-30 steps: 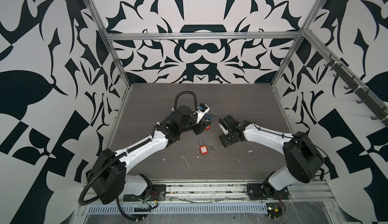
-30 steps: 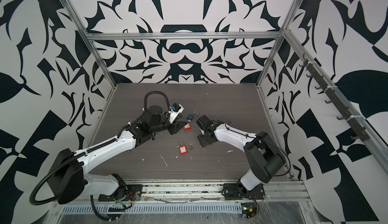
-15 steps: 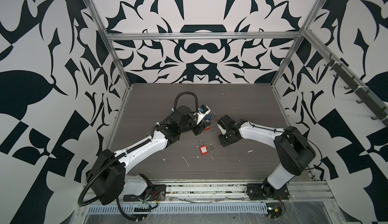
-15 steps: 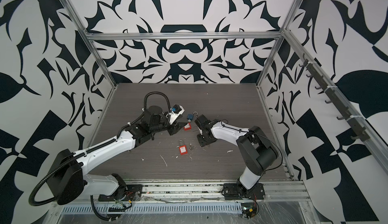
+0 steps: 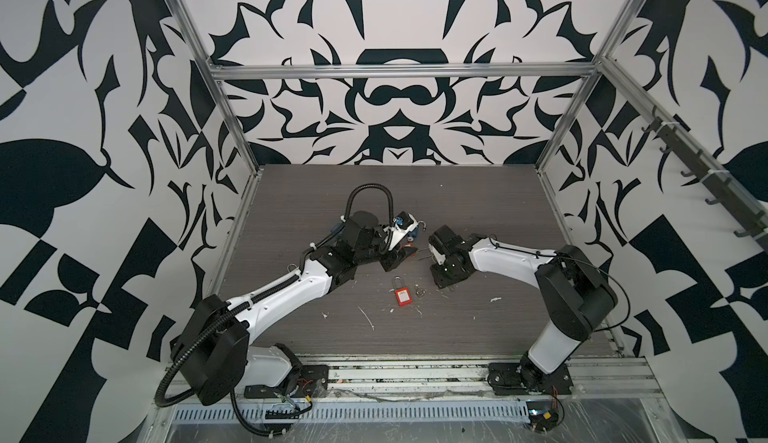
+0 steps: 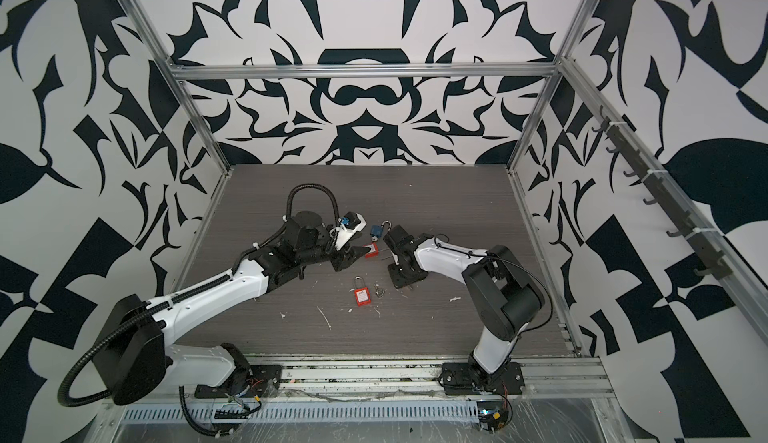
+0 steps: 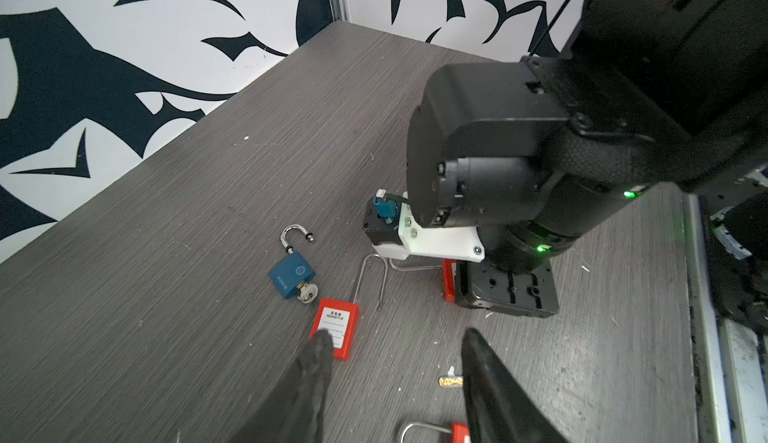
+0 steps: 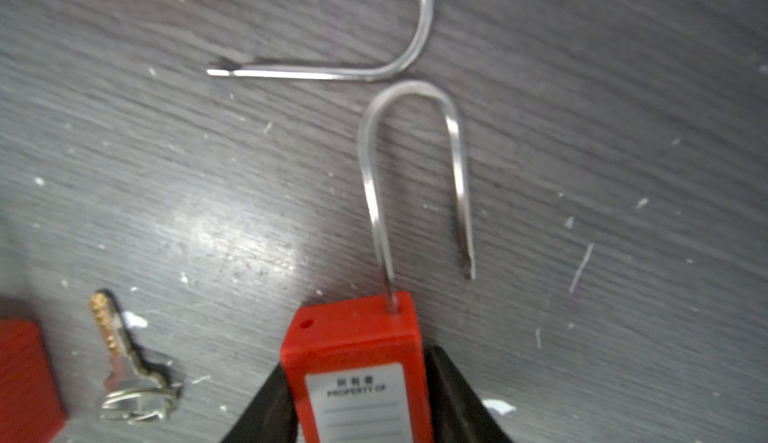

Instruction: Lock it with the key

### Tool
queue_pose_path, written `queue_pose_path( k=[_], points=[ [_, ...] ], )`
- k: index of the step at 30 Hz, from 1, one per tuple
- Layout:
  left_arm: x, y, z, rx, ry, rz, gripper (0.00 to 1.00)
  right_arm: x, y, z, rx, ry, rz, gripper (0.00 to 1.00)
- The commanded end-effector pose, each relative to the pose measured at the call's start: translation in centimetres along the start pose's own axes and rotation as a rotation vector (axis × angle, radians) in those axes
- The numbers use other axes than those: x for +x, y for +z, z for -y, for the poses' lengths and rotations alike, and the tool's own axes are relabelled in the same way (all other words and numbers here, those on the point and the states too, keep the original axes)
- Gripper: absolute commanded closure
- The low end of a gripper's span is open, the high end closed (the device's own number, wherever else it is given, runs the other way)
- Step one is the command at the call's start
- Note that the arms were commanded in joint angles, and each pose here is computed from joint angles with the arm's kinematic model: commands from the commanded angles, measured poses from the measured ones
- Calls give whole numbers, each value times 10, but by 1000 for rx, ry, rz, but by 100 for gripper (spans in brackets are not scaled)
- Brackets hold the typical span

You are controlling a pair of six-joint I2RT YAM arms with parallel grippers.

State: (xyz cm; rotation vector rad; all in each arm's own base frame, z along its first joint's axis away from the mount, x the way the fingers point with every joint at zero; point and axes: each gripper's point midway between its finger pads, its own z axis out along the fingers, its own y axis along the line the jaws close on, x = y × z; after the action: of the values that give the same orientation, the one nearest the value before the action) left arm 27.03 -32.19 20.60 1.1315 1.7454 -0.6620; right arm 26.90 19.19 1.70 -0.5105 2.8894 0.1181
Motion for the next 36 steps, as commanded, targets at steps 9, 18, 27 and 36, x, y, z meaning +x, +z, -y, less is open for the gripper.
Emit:
queue_pose_path(
  k=[9,18,27,36],
  points=[
    [4,-12,3,-11,19,-19,49,-13,-43,-10,-36,-79,111,66],
    [10,-29,21,64,122,-41,49,-19,-105,-32,-148,-334,301,75],
    [17,-43,51,219,240,-27,49,26,-148,-61,-339,-732,429,77],
    [24,-44,67,325,311,-32,51,27,-169,-70,-379,-833,512,82]
  ],
)
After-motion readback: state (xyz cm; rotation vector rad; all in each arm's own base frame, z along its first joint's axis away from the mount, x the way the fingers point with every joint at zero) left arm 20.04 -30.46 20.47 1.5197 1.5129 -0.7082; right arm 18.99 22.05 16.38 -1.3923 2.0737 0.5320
